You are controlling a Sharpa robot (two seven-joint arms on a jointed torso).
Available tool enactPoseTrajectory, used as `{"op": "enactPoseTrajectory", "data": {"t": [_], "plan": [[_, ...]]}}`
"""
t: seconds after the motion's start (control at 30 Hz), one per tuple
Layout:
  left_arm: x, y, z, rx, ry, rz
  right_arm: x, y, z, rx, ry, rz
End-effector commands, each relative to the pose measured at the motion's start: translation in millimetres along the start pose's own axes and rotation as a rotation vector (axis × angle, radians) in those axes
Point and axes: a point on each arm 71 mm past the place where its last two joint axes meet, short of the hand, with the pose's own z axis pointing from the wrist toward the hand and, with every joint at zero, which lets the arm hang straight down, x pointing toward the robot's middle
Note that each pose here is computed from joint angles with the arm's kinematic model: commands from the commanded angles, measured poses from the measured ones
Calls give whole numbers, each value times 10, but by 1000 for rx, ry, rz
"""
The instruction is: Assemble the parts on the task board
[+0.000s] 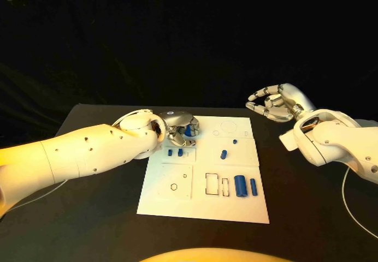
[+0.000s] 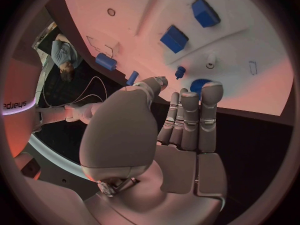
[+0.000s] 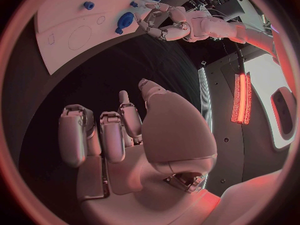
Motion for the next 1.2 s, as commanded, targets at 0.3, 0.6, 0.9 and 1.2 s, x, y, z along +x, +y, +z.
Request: {"op": "enactPoseTrajectory", "data": {"t": [0.3,0.6,0.9,1.2], "plan": [[95,-7,93,-58,123,85,26,18,5,-14,12,1],[106,-28,135,-62,132,89,29,21,3,-14,13,2],[112,-61,165,-55,135,90,35,25,6,-15,15,2],[121,-68,195,-58,145,91,36,25,4,-14,16,3]]}}
